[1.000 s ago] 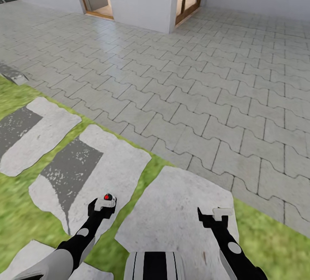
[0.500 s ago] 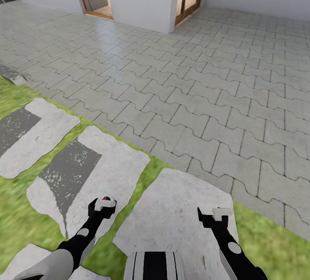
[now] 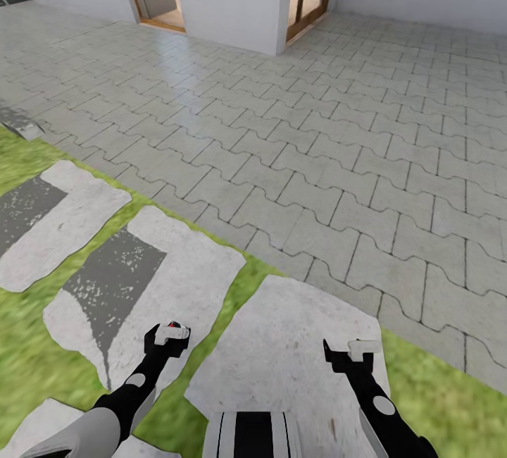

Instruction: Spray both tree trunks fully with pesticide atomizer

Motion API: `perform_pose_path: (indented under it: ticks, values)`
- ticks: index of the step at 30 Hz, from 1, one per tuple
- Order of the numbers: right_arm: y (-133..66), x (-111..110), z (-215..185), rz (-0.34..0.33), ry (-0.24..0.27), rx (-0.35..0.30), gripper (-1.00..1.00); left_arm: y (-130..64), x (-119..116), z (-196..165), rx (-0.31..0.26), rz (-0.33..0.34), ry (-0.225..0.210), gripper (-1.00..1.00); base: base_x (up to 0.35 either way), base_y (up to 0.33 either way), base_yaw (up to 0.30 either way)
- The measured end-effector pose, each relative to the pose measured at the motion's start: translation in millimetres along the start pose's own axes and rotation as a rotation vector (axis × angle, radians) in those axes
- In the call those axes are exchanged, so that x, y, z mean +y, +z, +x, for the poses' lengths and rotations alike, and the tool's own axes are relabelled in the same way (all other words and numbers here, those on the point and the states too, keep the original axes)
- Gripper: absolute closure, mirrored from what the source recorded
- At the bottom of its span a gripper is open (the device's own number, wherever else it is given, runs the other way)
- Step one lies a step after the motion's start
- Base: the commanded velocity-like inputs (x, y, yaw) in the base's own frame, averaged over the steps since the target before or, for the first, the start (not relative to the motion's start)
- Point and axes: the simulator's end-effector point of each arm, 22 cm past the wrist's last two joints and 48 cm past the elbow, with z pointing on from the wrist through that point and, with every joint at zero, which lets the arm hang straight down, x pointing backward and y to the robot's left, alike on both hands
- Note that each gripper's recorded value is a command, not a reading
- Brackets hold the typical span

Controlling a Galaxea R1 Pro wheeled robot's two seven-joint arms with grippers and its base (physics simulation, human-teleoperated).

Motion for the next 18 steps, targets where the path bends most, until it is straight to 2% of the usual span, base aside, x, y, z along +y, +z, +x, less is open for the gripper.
perform_pose_path:
  ticks: [18]
  values:
    - [-1.3, -1.8, -9.1, 0.002, -0.001, -0.016, -1.0, -1.8, 1.1, -9.2, -0.016, -0.002, 0.001, -1.0, -0.003, 0.0, 0.0]
